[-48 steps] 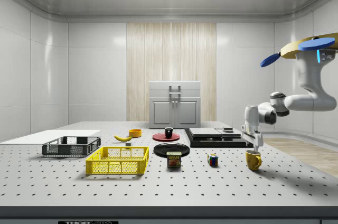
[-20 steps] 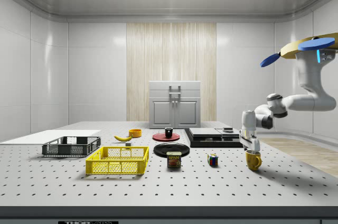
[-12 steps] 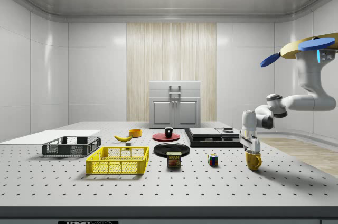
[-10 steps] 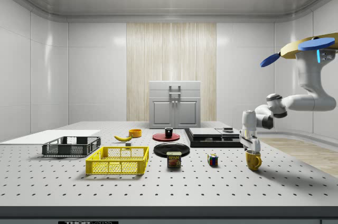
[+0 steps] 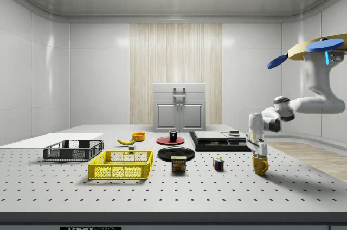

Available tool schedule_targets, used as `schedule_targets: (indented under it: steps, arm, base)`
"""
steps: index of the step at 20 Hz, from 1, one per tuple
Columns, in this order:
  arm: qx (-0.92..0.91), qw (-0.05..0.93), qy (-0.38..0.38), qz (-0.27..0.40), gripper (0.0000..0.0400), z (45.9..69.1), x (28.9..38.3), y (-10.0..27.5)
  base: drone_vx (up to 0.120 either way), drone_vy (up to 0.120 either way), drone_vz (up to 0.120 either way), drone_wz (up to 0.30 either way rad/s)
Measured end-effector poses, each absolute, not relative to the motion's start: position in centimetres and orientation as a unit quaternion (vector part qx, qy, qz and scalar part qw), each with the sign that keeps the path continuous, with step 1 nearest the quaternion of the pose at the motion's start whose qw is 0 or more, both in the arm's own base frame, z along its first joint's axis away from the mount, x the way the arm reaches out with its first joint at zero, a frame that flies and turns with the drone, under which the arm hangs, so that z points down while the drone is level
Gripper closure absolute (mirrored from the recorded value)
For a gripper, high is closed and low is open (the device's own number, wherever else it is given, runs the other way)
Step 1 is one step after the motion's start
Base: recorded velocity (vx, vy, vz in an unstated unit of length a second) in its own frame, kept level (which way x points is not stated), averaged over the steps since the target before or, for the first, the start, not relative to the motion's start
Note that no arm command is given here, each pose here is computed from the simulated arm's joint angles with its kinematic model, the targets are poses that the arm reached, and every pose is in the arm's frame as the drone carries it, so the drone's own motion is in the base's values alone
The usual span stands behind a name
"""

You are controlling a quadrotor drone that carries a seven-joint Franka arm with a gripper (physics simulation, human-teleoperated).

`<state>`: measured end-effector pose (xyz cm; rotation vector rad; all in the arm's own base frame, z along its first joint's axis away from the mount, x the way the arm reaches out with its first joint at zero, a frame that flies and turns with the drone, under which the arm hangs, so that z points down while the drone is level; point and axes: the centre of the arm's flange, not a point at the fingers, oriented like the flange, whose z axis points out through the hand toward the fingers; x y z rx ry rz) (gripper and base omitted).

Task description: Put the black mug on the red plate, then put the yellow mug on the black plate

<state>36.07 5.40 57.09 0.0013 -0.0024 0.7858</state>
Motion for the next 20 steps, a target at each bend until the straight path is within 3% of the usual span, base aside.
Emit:
schedule_targets:
  steps: [10,15,20]
  arm:
    - [0.001,0.924,-0.001,0.383,0.0287,55.8,36.07,5.4]
    - [0.001,0.924,-0.001,0.383,0.0289,53.8,36.07,5.4]
    - [0.001,0.924,-0.001,0.383,0.0290,52.7,36.07,5.4]
  base:
    - [0.000,0.000,0.004,0.000]
    - [0.008,-0.008,0.120,0.000]
    - [0.120,-0.120,0.120,0.000]
